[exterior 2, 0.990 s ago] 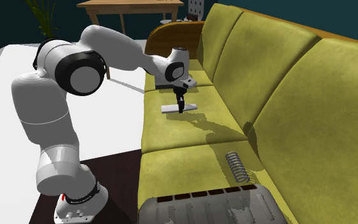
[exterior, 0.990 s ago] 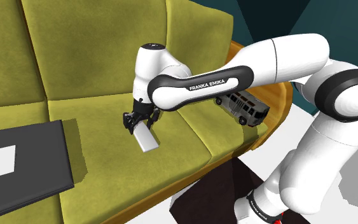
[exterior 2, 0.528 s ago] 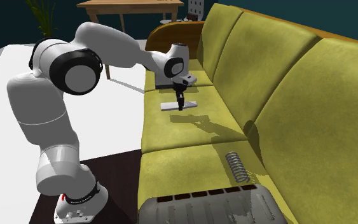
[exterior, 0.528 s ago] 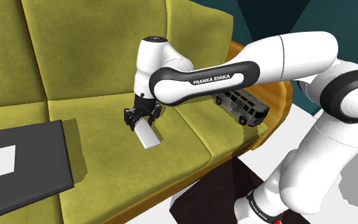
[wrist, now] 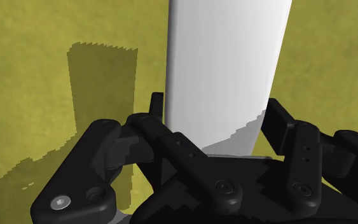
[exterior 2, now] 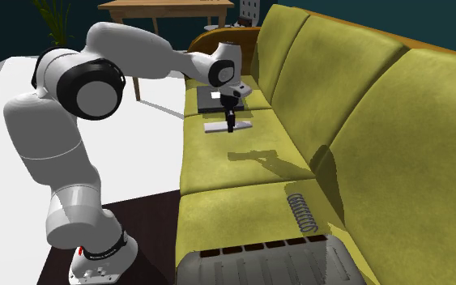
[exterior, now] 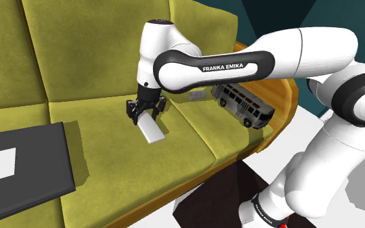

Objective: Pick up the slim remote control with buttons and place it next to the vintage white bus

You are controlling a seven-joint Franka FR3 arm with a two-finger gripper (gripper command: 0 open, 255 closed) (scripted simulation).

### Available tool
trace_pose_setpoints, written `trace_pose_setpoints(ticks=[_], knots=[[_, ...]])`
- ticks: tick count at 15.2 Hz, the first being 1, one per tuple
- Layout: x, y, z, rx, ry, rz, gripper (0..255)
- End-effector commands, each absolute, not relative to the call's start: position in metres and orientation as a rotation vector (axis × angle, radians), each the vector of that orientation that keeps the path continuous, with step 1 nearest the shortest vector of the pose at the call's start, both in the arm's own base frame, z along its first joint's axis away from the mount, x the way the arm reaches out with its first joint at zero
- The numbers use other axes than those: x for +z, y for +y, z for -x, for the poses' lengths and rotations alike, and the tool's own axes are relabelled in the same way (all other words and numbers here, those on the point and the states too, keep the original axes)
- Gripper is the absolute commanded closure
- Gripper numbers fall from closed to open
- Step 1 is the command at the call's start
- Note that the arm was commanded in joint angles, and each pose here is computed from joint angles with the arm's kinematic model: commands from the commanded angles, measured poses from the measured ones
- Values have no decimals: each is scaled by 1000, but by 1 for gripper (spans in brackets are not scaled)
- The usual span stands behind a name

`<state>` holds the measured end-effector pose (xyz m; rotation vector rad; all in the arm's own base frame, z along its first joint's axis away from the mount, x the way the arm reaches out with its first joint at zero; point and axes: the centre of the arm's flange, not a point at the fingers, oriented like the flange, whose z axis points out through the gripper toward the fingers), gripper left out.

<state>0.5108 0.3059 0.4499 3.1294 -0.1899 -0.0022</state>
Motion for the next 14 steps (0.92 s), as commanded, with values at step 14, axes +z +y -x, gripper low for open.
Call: trace_pose_setpoints(ticks=[14], knots=[[529, 305, -511, -2, -190, -3129, 255]])
